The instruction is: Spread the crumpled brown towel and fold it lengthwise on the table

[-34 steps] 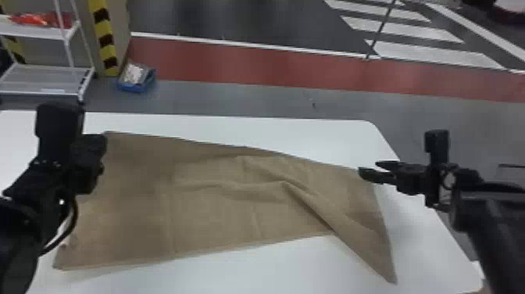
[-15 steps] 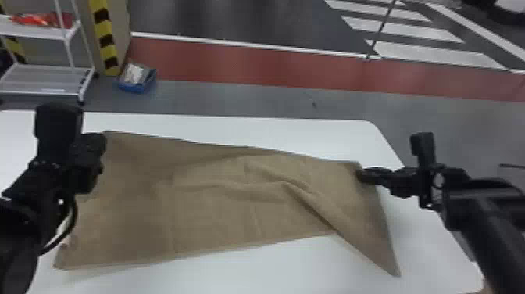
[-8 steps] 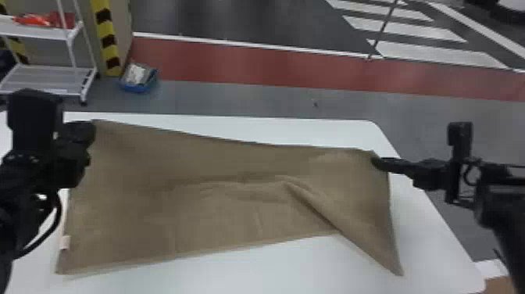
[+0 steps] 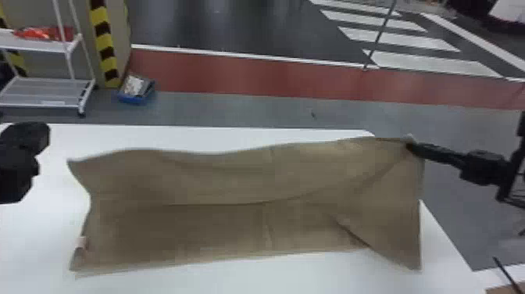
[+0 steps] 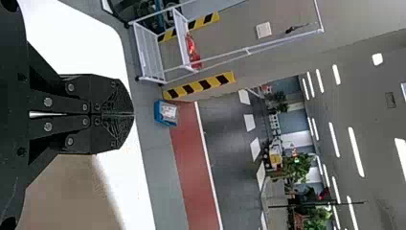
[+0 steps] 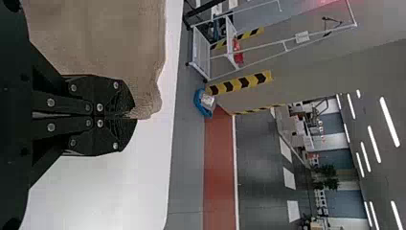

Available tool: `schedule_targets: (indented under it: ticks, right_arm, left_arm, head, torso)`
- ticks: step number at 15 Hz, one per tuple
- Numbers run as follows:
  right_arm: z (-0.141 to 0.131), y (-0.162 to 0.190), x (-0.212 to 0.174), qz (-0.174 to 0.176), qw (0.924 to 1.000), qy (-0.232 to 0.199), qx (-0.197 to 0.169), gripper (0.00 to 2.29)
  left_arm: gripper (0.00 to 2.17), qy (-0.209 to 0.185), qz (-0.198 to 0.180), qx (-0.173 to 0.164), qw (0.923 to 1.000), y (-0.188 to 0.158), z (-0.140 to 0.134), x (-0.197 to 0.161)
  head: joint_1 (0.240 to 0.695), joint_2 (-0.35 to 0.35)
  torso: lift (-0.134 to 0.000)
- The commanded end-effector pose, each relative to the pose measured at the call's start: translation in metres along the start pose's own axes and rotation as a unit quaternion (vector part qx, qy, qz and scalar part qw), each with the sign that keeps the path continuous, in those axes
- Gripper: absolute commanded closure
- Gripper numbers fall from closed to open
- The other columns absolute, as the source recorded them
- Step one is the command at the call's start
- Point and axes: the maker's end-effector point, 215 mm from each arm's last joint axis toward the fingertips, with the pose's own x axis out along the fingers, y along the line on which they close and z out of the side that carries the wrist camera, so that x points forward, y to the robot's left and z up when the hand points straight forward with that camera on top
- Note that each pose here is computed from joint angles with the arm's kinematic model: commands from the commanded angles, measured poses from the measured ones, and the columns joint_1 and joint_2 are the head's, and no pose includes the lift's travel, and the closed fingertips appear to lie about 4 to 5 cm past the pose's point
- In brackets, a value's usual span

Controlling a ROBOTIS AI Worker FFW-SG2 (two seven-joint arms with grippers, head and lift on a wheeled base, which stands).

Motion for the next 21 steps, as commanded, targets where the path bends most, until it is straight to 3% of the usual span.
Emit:
schedule_targets:
  ticks: [1, 4, 7, 10, 12, 17, 21]
  right_arm:
    - [-0.005, 0.016, 0.019, 0.016, 0.9996, 0.024, -0.009, 1.21]
    - [0.003, 0.037, 0.076, 0.028, 0.9984, 0.044, -0.023, 1.21]
    - [-0.011, 0.032, 0.095, 0.012, 0.998, 0.058, -0.023, 1.21]
    - [-0.048, 0.028, 0.095, 0.006, 0.997, 0.074, -0.023, 1.21]
    - [-0.075, 0.023, 0.093, -0.001, 0.9964, 0.082, -0.022, 1.21]
    - [-0.118, 0.039, 0.1, 0.001, 0.9946, 0.103, 0.007, 1.21]
    - [-0.128, 0.055, 0.106, 0.007, 0.9942, 0.107, 0.01, 1.21]
  left_arm:
    - [1.56, 0.001, -0.006, -0.002, 1.0, 0.002, 0.003, 0.001]
    - [1.56, 0.005, -0.02, -0.022, 0.9996, -0.005, 0.005, 0.04]
    - [1.54, 0.026, -0.057, -0.021, 0.9978, -0.028, -0.019, 0.042]
    - [1.0, 0.041, -0.098, -0.032, 0.9939, -0.05, -0.055, 0.026]
    - [0.62, 0.045, -0.114, -0.036, 0.9917, -0.062, -0.073, 0.004]
    - [0.62, 0.008, -0.132, -0.045, 0.9902, -0.09, -0.093, -0.028]
    - [0.62, 0.038, -0.163, -0.036, 0.9852, -0.12, -0.143, -0.034]
  head:
    - [0.639, -0.244]
    - [0.637, -0.217]
    - [0.622, -0.173]
    - [0.642, -0.181]
    - [0.686, -0.199]
    - [0.695, -0.234]
    - [0.695, -0.241]
  torso:
    - [-0.123]
    - [-0.123]
    - [-0.123]
    - [-0.123]
    - [-0.123]
    - [-0.123]
    - [-0.123]
